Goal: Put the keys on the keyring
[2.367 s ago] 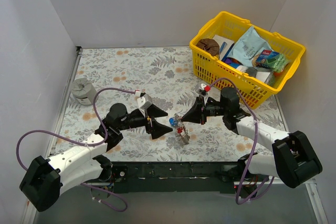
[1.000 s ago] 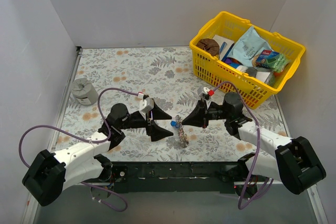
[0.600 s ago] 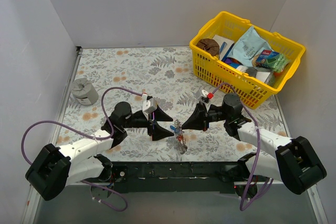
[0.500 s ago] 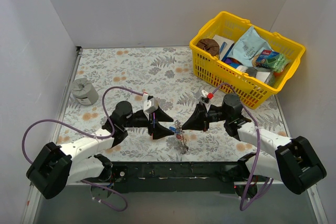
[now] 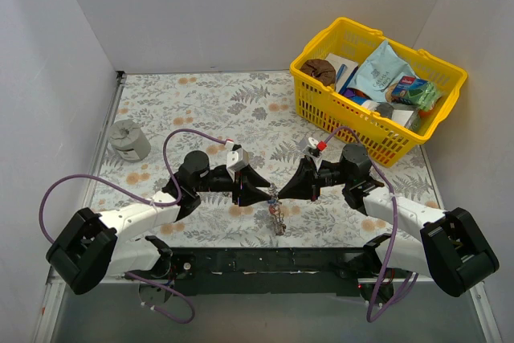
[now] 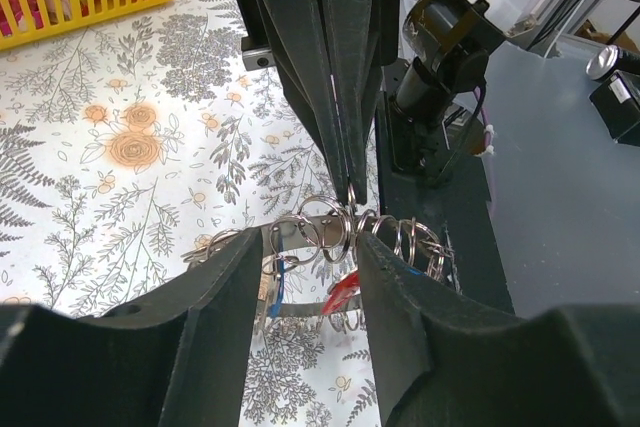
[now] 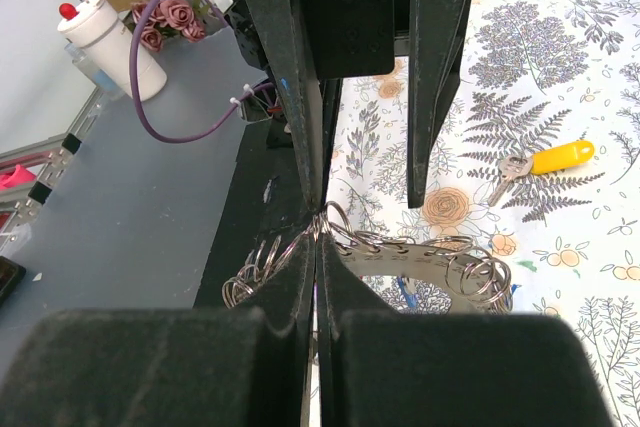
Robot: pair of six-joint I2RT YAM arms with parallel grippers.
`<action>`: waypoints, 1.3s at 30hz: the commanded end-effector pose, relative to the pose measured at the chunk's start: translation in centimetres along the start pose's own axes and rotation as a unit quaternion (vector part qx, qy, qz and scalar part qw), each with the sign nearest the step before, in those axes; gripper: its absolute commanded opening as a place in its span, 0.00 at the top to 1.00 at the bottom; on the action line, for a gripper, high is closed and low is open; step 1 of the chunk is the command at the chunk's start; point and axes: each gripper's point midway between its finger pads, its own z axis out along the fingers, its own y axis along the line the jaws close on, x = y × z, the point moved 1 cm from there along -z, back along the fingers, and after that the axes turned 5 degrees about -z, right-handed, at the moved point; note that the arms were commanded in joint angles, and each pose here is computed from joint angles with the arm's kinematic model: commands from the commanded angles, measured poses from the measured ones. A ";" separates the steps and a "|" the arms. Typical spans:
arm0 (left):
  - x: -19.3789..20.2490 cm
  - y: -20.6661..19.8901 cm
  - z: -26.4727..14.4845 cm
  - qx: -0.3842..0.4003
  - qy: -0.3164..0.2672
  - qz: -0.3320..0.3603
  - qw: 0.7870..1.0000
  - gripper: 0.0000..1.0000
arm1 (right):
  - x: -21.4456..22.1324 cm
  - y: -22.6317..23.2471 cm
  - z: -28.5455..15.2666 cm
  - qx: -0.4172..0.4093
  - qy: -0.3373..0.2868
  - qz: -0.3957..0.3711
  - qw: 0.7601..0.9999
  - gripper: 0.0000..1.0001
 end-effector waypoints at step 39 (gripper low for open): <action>-1.4 3.4 0.9 -0.101 -0.025 -0.021 0.994 0.16 | -0.7 0.7 0.2 -0.011 -0.009 -0.036 0.999 0.99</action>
